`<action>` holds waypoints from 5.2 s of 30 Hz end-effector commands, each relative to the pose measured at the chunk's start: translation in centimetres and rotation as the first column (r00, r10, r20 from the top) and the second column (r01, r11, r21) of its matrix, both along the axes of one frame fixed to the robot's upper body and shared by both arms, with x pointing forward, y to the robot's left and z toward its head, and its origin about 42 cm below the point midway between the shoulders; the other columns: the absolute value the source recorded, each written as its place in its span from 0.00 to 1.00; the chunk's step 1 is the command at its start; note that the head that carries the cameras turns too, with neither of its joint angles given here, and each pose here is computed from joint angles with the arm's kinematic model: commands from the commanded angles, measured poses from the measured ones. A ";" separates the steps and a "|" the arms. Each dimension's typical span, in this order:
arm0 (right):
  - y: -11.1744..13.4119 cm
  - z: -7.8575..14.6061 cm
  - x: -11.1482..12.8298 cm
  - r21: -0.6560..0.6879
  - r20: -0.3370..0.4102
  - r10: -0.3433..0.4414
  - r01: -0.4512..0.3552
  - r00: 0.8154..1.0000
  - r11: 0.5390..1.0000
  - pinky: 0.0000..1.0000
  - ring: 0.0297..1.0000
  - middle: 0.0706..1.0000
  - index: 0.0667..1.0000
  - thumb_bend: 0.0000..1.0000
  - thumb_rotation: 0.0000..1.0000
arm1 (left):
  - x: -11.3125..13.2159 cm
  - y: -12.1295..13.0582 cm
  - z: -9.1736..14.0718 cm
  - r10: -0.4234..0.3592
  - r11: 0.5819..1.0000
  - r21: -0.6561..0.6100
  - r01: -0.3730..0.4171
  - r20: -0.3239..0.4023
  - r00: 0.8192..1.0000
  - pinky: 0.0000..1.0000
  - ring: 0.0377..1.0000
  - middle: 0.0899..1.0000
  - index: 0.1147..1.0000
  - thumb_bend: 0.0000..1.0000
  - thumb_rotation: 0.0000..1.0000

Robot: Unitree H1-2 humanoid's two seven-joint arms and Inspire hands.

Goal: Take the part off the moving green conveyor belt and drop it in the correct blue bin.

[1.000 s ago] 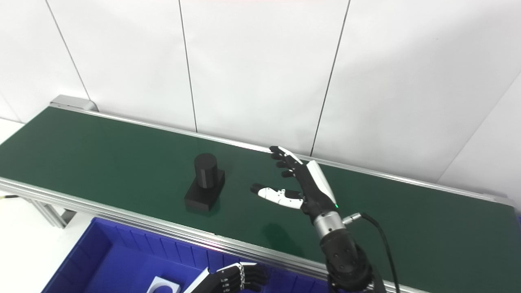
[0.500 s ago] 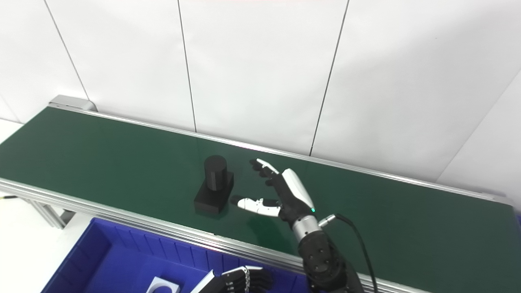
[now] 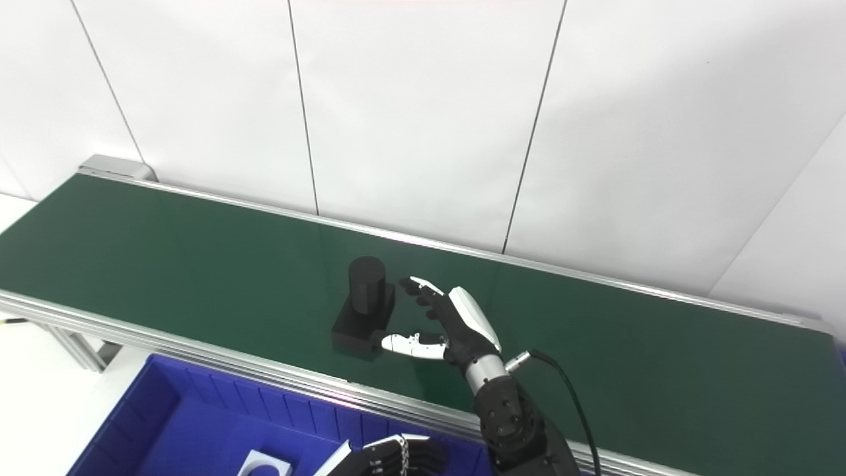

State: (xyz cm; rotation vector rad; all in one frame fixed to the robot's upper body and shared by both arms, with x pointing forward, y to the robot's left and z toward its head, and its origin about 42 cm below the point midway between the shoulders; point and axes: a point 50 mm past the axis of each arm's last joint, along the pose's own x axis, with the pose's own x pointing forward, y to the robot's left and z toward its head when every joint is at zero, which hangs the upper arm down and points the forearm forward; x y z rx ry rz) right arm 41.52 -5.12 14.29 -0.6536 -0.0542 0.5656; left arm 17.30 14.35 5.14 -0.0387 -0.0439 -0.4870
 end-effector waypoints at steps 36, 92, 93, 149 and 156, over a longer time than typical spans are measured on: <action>0.6 1.1 4.0 0.019 0.066 -0.044 0.042 0.997 0.999 0.80 0.85 0.84 0.86 0.66 0.38 | -0.8 -2.0 0.9 0.006 0.999 -0.034 -0.006 0.027 1.000 0.72 0.75 0.75 0.73 1.00 0.42; -3.1 5.5 -0.1 0.336 0.254 -0.277 0.184 0.927 0.924 0.48 0.45 0.46 0.44 0.52 0.00 | -0.7 -0.8 1.4 0.017 0.999 -0.042 -0.016 0.033 0.999 0.74 0.76 0.76 0.74 1.00 0.42; -3.4 5.9 -0.5 0.343 0.260 -0.275 0.178 0.926 0.922 0.47 0.45 0.46 0.45 0.52 0.00 | -0.6 -0.7 1.3 0.017 0.999 -0.043 -0.016 0.031 0.999 0.74 0.76 0.75 0.74 1.00 0.42; -15.3 11.5 -20.7 0.518 0.278 -0.641 0.450 0.716 0.727 0.37 0.41 0.47 0.47 0.52 0.00 | 0.2 9.7 4.4 -0.004 1.000 0.003 0.004 0.065 0.998 0.83 0.80 0.78 0.80 0.97 0.52; -16.0 9.3 -23.4 0.493 0.233 -0.694 0.533 0.681 0.688 0.40 0.42 0.46 0.46 0.52 0.00 | 0.3 10.8 4.7 -0.001 1.000 0.019 -0.001 0.064 0.998 0.82 0.78 0.77 0.79 0.97 0.53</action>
